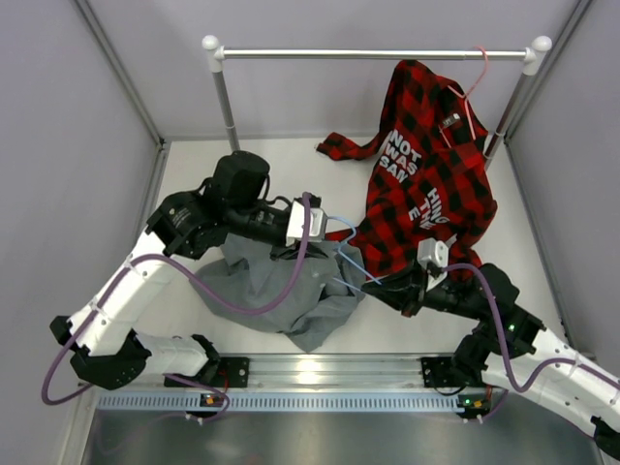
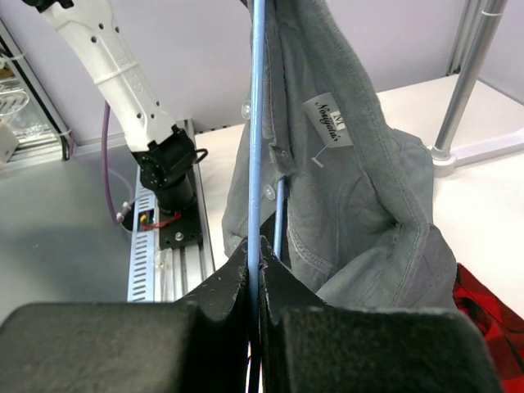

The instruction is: Place the shirt on the hanger

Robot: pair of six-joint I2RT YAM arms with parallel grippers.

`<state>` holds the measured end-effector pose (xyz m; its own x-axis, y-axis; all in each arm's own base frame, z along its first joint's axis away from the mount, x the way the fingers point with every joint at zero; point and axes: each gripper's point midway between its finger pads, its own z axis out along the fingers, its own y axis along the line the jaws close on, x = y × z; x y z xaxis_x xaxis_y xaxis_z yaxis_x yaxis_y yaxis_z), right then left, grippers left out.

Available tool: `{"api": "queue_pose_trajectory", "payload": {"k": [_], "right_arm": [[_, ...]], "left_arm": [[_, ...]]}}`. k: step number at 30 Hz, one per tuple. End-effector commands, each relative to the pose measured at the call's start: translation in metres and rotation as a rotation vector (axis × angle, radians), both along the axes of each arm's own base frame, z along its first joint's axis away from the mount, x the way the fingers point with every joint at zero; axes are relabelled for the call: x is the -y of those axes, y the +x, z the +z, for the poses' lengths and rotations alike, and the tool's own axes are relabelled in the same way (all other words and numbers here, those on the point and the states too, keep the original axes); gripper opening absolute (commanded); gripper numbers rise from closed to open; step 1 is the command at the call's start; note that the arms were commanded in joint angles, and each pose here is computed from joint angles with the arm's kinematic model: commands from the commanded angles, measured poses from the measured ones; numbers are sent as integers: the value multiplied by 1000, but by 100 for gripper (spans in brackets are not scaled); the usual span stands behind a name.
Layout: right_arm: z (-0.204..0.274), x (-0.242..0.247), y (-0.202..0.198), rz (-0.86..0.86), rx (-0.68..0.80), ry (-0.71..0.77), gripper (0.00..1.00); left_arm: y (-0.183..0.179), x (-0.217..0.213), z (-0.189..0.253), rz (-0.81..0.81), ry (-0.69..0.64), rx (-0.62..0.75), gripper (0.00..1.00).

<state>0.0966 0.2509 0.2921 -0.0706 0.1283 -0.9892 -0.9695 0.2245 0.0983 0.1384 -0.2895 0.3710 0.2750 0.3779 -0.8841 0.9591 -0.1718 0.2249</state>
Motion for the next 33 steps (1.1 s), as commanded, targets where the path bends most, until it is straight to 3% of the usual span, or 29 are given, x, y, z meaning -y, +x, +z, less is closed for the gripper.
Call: {"api": "queue_pose_trajectory", "payload": {"k": [1,6,9,10,14,17,18,21,26,27,28,29,31,33], "right_arm": [[30,3,-5,7,65,43,0],[41,10,-9,5,94,84,0],[47,11,-12,11,105,101,0],[47,10,-13,21,105,101,0],[44,1,-15,63,101,87,0],[43,-7,-14,92,96,82,0],[45,-9,-14,98,100,89,0],[49,-11,-13,102,104,100,0],[52,-6,-8,54,103,113,0],[51,-2,1,-3,90,116,4],[44,1,7,-45,62,94,38],[44,9,12,-99,47,107,55],[39,29,35,-275,-2,122,86],[32,60,53,-466,-95,159,94]], "left_arm": [[-12,1,5,-77,-13,9,28],[-17,1,-6,-102,13,-30,27],[-24,2,-7,-143,5,-43,2],[-25,3,-5,-155,-3,-39,0],[-30,6,2,-192,-29,-56,0],[-34,8,10,-210,-48,-70,13],[-34,8,10,-210,-49,-73,13],[-32,7,10,-198,-45,-60,0],[-20,2,4,-122,-13,-7,0],[-14,2,6,-90,-15,6,0],[-9,-1,12,-14,-28,-10,0],[14,-4,5,124,-2,13,0],[31,-9,24,266,-81,48,0],[47,-17,24,411,-99,40,0]]}}
